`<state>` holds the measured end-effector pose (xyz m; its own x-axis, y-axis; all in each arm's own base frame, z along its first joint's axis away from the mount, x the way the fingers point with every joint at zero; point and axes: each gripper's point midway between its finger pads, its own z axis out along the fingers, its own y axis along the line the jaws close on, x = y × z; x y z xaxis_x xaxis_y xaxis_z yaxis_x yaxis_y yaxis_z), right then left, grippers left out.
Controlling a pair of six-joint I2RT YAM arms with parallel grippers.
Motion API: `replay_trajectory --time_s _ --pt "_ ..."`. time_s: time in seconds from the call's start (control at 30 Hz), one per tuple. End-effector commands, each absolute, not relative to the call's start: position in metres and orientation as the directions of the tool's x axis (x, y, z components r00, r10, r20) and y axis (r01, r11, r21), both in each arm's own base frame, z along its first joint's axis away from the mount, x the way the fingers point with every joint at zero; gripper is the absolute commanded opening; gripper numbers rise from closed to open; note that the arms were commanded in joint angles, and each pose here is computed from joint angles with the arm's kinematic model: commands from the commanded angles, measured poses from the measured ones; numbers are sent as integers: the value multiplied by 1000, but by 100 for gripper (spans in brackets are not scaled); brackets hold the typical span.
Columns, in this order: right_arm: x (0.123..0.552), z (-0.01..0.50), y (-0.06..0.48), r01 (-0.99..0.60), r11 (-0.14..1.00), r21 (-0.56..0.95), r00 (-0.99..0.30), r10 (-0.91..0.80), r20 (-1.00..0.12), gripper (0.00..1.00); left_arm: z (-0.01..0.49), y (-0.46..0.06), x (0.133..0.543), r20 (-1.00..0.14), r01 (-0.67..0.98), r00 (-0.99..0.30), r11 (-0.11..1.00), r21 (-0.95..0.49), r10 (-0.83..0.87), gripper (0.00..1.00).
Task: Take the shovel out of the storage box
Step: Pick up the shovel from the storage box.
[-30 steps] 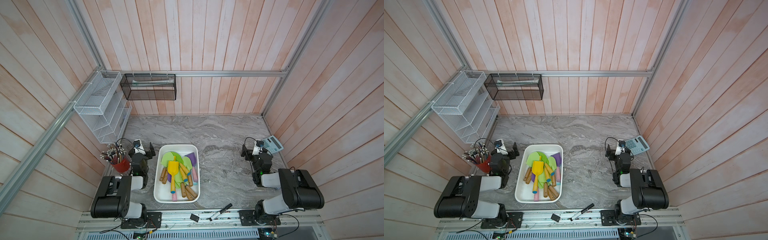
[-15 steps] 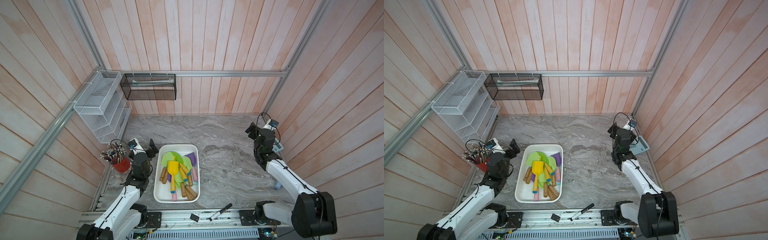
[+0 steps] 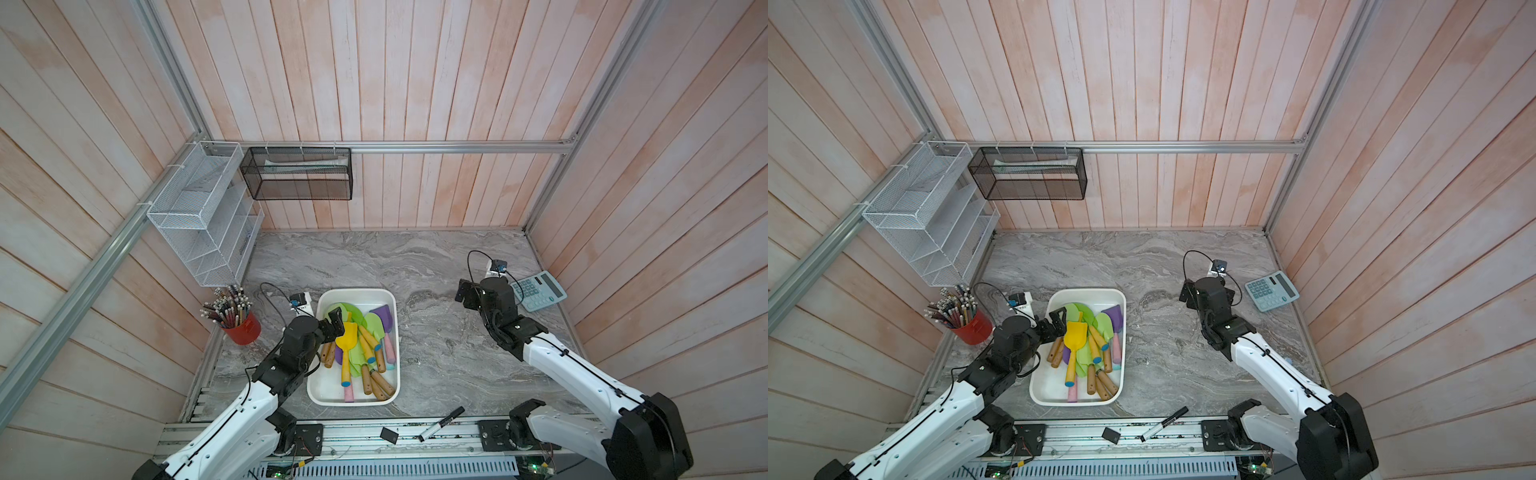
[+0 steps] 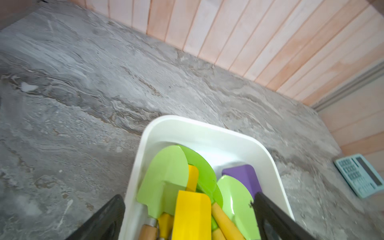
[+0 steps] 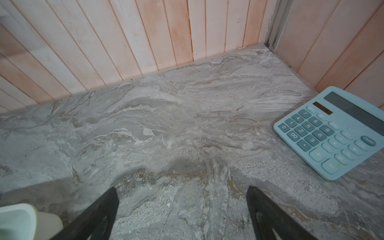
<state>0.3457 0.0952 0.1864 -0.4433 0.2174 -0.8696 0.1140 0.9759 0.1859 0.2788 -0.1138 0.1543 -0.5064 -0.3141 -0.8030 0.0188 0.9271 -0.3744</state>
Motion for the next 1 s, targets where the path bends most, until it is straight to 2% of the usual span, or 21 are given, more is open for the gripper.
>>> replay_trajectory --time_s 0.0,0.23,0.37,0.77,0.97 --pt "334 153 94 127 982 142 -535 189 -824 98 132 -129 259 -736 -11 -630 951 -309 -247 91" --pt "326 131 111 56 986 155 -611 157 -776 97 84 -174 215 -580 -20 -796 964 -264 -175 83" --pt "321 124 116 25 985 168 -631 146 -762 95 70 -186 191 -535 -32 -828 968 -249 -165 80" --pt "308 101 126 -22 978 209 -678 139 -722 88 79 -176 165 -568 -85 -815 993 -79 -115 72" --pt "304 99 131 -43 972 230 -684 139 -717 86 83 -161 161 -579 -87 -807 994 -73 -113 68"
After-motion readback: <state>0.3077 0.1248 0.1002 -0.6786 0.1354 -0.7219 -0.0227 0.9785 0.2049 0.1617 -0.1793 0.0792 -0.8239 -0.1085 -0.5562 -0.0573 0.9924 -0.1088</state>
